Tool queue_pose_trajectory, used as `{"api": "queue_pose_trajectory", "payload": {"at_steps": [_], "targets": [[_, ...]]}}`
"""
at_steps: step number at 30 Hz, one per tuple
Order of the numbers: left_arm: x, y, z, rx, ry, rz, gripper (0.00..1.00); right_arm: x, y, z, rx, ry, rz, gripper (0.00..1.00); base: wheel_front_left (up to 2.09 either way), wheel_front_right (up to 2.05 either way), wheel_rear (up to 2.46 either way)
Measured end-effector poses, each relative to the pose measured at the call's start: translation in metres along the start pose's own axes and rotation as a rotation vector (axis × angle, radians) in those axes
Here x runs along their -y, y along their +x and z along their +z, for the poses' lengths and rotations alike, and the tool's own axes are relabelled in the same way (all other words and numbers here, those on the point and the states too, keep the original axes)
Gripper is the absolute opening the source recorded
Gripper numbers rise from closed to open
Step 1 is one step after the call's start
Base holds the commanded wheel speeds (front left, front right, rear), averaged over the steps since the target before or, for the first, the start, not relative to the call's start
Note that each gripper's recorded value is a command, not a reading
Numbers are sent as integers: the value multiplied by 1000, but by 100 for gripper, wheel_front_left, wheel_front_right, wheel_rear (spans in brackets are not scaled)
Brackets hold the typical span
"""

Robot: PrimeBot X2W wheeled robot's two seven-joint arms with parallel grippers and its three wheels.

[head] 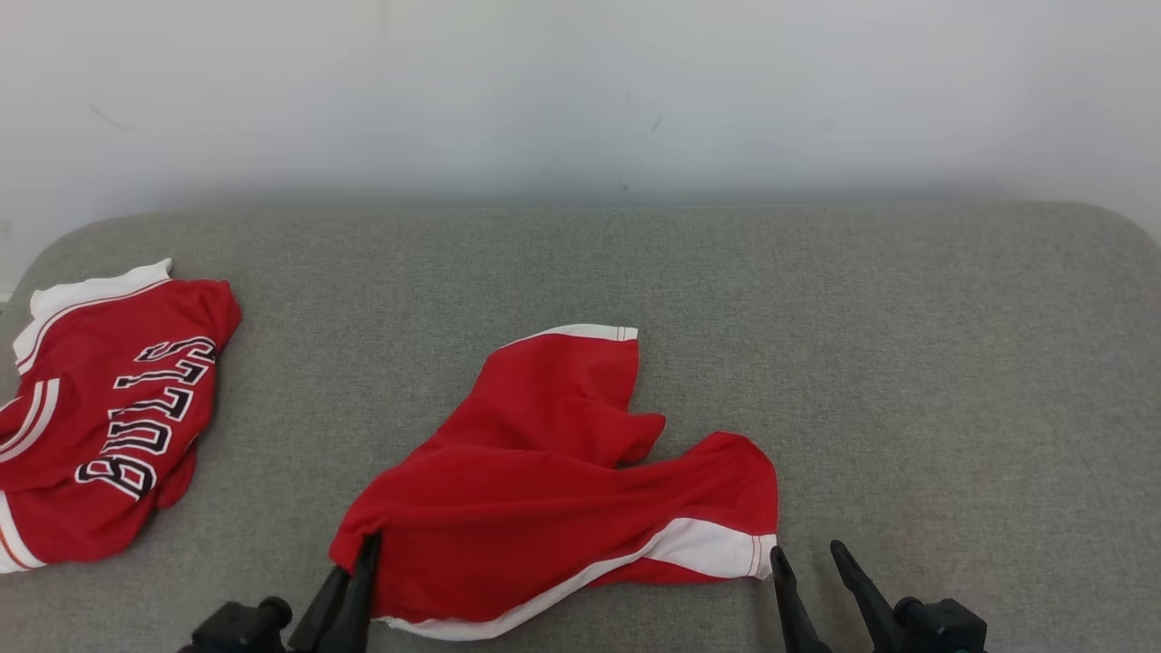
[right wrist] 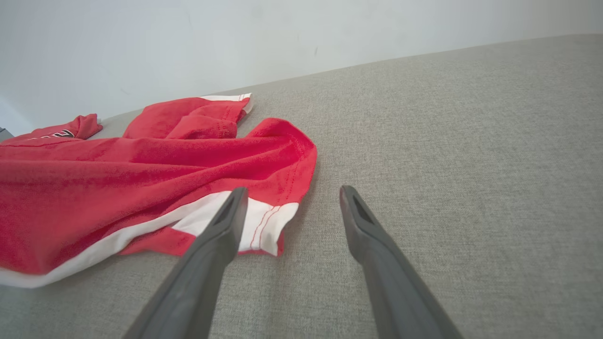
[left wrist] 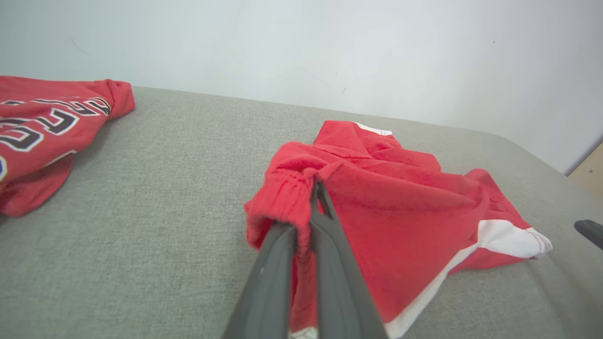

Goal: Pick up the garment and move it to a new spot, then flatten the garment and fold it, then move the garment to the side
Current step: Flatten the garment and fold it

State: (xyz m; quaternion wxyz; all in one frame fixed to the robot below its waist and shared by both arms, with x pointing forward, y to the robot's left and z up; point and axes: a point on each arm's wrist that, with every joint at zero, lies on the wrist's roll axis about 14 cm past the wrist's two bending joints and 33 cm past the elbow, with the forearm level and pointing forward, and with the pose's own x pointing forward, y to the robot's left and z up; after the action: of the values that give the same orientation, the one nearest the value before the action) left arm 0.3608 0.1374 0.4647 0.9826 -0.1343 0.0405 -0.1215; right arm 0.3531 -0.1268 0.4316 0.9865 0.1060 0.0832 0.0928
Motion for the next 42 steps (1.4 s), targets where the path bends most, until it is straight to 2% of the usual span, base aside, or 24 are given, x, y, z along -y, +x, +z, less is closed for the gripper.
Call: {"api": "queue_pose_trajectory", "payload": {"at_steps": [5,10,20,21,22,23,24,31,42], "targets": [[-5,24,19,19,91,-56,0,4,4,3,8,-2,-11,100,0,0,0],[-20,50,9,-55,142,-75,0,15,8,6,11,-9,-41,100,0,0,0],[-31,87,3,-98,140,-65,0,34,3,-5,-23,-3,-99,100,0,0,0],[-31,86,-2,-114,141,-64,9,34,2,-5,-25,-2,-101,100,0,0,0],[-32,86,-5,-124,141,-63,31,35,2,-6,-26,-2,-103,100,0,0,0],[-32,85,-5,-126,141,-61,78,35,2,-5,-25,-2,-103,100,0,0,0],[-33,85,-5,-125,136,-56,100,35,2,-5,-23,-2,-103,100,0,0,0],[-33,73,-1,-103,110,-38,100,28,6,-3,-16,6,-82,100,0,0,0],[-25,17,-24,-134,29,-13,100,8,9,-5,-22,9,-19,100,0,0,0]]}}
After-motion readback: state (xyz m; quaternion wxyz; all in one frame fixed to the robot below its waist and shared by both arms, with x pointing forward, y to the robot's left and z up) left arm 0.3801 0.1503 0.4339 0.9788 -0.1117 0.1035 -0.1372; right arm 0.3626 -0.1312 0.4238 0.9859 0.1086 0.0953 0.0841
